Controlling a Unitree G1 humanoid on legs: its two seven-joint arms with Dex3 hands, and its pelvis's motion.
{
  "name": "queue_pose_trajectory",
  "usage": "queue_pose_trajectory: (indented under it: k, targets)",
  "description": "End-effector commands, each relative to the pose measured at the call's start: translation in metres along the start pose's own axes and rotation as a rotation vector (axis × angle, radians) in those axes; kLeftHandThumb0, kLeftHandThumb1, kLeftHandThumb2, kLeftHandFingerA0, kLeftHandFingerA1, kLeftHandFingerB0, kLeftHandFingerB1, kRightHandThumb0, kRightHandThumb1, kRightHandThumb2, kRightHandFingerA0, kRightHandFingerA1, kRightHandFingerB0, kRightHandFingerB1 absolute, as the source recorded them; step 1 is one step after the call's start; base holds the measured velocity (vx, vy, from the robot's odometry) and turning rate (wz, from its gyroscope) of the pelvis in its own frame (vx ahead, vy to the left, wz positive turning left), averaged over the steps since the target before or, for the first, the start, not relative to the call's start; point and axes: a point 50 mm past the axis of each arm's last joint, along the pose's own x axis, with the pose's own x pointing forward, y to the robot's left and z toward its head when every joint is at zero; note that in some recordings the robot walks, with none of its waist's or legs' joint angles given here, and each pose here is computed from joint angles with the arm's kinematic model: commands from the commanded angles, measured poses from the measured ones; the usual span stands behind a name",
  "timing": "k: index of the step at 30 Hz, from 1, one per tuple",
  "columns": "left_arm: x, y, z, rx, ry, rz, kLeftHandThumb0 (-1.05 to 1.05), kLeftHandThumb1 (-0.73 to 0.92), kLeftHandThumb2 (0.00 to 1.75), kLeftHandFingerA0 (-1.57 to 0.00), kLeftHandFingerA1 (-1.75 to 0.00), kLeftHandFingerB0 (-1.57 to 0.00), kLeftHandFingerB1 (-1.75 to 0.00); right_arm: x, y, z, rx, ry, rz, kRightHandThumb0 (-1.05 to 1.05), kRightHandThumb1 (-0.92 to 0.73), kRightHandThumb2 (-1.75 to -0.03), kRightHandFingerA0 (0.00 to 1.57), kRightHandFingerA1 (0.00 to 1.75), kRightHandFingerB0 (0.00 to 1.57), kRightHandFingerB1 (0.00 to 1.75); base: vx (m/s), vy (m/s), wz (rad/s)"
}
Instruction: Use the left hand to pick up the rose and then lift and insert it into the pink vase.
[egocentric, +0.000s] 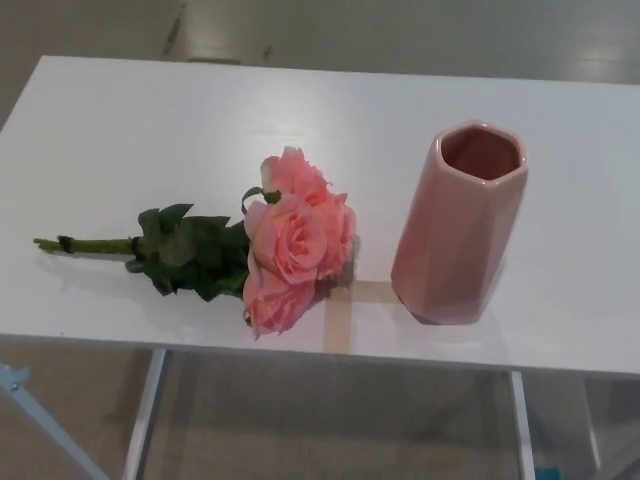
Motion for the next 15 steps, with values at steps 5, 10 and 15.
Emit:
queue_pose_trajectory:
  k: [5, 10, 15]
  targets:
    - [-0.003, 0.005, -0.005, -0.012, -0.011, -0.058, -0.27, 0.49, 0.62, -0.57, -0.45, -0.39, -0.39, -0.001, 0.0, -0.003, 0.019, -0.015, -0.01, -0.26, -0.65, -0.59, 0.7, 0.5, 0.56, 0.44, 0.0, 0.0, 0.0]
    - [0.0, -0.003, 0.01, 0.008, -0.081, -0.164, -0.27, 0.47, 0.54, -0.44, -0.37, -0.3, -0.32, 0.0, 0.007, 0.006, 0.022, -0.034, 0.001, -0.26, -0.65, -0.59, 0.7, 0.5, 0.56, 0.44, 0.0, 0.0, 0.0]
    - [-0.006, -0.012, 0.029, 0.072, -0.262, -0.35, -0.26, 0.3, 0.85, -0.01, -0.48, 0.0, -0.46, 0.002, 0.007, 0.013, 0.017, -0.043, -0.002, -0.25, -0.65, -0.59, 0.7, 0.5, 0.56, 0.44, 0.0, 0.0, 0.0]
